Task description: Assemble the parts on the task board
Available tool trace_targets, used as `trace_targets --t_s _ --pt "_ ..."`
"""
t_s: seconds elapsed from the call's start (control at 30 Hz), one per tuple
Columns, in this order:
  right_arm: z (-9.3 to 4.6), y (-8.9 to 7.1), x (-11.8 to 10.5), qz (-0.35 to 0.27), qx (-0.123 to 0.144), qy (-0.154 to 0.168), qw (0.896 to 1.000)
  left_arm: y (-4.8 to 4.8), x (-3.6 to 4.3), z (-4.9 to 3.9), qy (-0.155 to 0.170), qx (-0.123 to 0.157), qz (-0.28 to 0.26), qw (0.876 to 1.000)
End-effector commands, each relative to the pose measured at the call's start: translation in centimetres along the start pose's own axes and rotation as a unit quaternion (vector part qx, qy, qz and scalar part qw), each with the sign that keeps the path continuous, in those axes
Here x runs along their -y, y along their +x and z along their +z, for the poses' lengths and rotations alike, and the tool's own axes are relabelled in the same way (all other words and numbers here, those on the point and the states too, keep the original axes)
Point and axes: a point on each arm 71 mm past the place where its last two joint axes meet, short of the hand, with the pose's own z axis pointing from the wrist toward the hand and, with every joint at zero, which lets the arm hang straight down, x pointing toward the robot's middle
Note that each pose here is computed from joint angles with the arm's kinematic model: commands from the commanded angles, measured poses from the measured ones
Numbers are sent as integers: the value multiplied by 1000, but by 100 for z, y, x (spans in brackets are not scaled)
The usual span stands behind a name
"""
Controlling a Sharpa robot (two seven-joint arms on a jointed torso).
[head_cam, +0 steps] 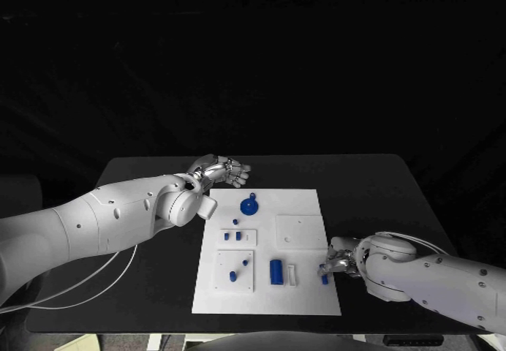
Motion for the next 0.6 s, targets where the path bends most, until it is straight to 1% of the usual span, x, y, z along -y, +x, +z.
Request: trace_targets --t_s 0.03,0.27,0.47,0.6 --pt "47 59 -7 -40 10 0 999 23 15 2 5 -9 -4 1000" --pt "84 129 -89 -71 22 -8 997 21 14 0 4 -9 -5 1000" --pt "74 172 -182 -115 19 -15 993 19 12 -4 3 -10 -5 1000" --pt "56 205 -199 -125 14 -16 992 18 11 -5 3 -10 -5 1000"
